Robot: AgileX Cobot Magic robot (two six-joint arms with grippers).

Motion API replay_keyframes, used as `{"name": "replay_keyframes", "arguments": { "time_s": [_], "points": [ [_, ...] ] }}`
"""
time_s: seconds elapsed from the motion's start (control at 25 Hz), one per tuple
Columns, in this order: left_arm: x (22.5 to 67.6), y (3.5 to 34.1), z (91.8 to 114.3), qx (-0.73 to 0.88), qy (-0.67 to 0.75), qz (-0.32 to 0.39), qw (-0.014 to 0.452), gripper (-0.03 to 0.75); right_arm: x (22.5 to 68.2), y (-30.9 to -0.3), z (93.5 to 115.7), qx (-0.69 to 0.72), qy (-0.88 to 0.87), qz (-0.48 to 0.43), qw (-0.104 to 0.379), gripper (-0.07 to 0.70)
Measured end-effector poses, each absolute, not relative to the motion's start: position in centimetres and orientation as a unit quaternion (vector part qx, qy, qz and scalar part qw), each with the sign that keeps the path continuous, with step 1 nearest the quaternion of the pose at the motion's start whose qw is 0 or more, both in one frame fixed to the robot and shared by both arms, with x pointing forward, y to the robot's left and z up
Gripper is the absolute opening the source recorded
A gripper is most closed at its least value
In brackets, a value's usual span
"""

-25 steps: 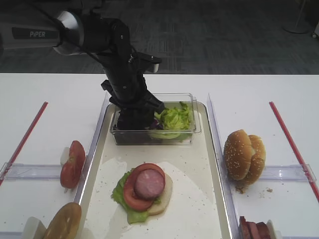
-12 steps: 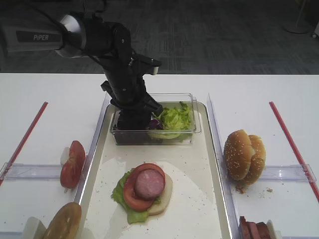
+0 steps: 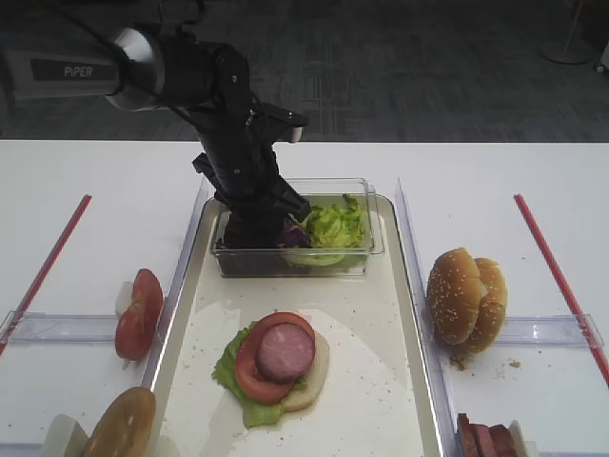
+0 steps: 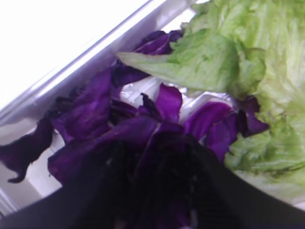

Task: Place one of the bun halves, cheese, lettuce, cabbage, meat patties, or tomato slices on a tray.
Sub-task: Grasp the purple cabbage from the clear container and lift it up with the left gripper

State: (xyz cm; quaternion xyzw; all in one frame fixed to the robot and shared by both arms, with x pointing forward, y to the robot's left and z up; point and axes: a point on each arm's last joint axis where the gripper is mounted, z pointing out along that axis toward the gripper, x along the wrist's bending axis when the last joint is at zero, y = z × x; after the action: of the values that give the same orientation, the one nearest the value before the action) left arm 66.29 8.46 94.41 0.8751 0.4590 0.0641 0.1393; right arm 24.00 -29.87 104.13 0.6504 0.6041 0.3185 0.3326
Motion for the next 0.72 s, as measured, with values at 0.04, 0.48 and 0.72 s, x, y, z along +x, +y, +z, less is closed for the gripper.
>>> {"name": "replay_keyframes", "arguments": {
  "time_s": [0.04, 0.48, 0.72],
  "points": [
    [66.32, 8.48, 94.41, 0.875, 0.458, 0.066, 0.139, 0.272, 24.0, -29.87, 104.13, 0.65, 0.604, 0.318, 0.333, 0.508],
    [66.39, 8.57, 94.41, 0.877, 0.455, 0.072, 0.136, 0.068, 24.0, -29.87, 104.13, 0.65, 0.604, 0.318, 0.333, 0.508],
    [66.49, 8.51, 94.47, 0.876, 0.455, 0.076, 0.142, 0.0, 24.0, -29.87, 104.13, 0.65, 0.604, 0.318, 0.333, 0.508]
  ]
}}
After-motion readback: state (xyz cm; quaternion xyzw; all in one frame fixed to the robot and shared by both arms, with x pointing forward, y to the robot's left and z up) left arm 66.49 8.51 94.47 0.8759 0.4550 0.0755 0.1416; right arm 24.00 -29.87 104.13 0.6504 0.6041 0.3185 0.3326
